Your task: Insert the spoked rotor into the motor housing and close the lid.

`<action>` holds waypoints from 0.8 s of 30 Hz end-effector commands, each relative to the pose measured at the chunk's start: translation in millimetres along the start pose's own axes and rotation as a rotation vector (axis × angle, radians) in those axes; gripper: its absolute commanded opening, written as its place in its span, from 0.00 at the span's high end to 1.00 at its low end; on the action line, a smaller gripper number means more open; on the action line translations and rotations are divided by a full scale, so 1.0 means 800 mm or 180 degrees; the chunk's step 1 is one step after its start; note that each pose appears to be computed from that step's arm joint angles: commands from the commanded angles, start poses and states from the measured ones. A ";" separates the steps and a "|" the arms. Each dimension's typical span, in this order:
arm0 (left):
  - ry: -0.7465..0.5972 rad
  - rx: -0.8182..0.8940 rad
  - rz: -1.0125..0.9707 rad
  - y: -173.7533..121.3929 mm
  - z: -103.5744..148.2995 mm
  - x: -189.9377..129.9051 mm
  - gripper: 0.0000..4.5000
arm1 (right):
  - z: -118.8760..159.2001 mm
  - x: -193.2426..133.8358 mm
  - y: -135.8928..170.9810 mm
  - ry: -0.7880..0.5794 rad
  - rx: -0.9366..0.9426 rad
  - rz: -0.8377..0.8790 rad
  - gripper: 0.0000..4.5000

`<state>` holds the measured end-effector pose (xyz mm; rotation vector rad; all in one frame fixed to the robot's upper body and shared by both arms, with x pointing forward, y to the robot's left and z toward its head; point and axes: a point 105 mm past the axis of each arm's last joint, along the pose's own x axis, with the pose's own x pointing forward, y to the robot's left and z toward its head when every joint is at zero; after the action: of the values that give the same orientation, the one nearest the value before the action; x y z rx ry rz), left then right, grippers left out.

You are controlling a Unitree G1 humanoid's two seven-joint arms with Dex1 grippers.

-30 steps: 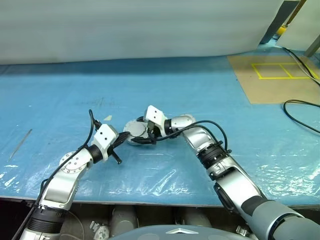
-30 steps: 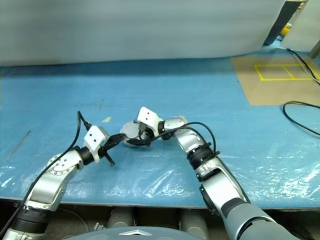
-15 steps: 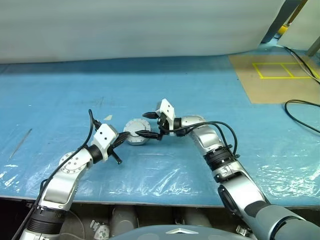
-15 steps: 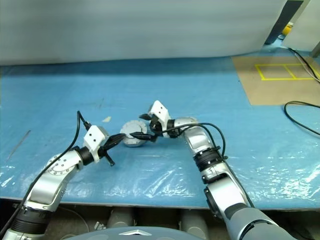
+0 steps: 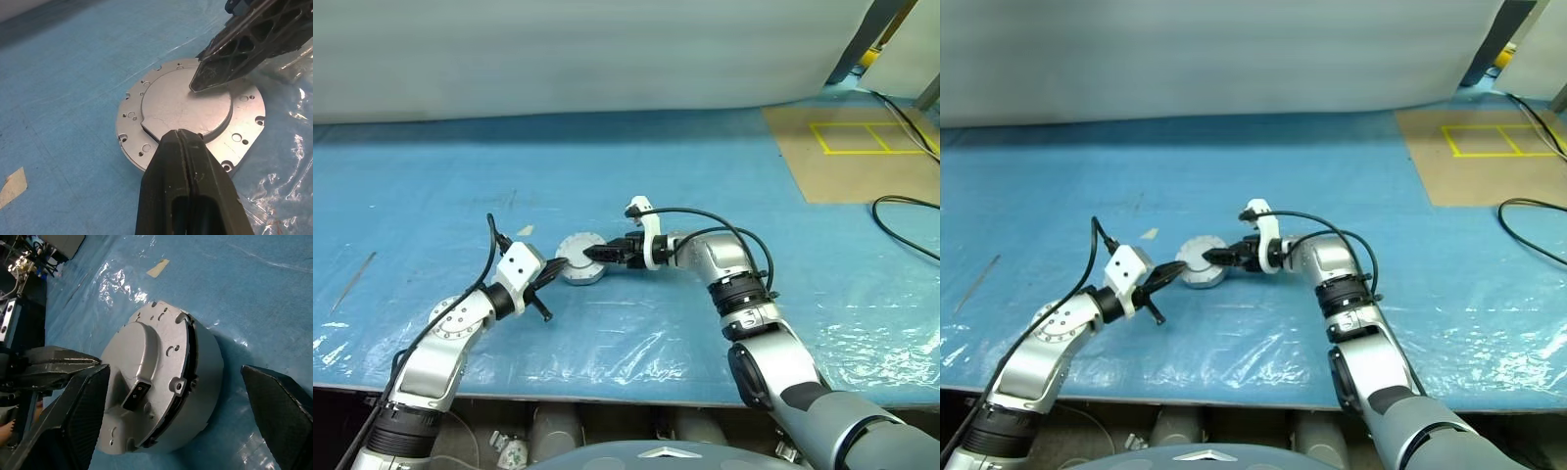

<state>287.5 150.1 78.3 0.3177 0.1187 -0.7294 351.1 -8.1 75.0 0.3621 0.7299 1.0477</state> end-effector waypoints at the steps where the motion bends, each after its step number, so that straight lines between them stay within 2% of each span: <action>1: 0.0267 -0.0143 -0.0047 -0.008 -0.027 0.000 1.00 | -0.020 -0.003 0.009 0.0183 0.0711 0.0233 0.00; 4: 0.0259 -0.0135 -0.0042 -0.006 -0.027 0.001 1.00 | -0.038 -0.005 0.011 0.0365 0.0946 0.0275 0.00; 7: 0.0250 -0.0114 -0.0033 -0.003 -0.025 0.002 1.00 | -0.039 0.003 0.029 0.0401 0.1211 0.0489 0.00; 10: 0.0241 -0.0096 -0.0015 0.000 -0.024 0.002 1.00 | -0.029 0.013 0.035 0.0279 0.1314 0.0544 0.14; 15: 0.0238 -0.0088 0.0012 0.002 -0.025 0.000 1.00 | -0.018 0.020 0.039 0.0096 0.1426 0.0605 0.52; 17: 0.0238 -0.0089 0.0020 0.002 -0.025 -0.001 1.00 | -0.016 0.020 0.038 0.0050 0.1455 0.0619 0.59; 24: 0.0114 -0.0179 0.0180 0.011 -0.020 -0.002 1.00 | -0.014 0.016 0.038 -0.0005 0.1546 0.0651 0.59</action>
<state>295.8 158.4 83.7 0.3008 0.0915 -0.6743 325.8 7.4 67.7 0.8571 0.9920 1.0148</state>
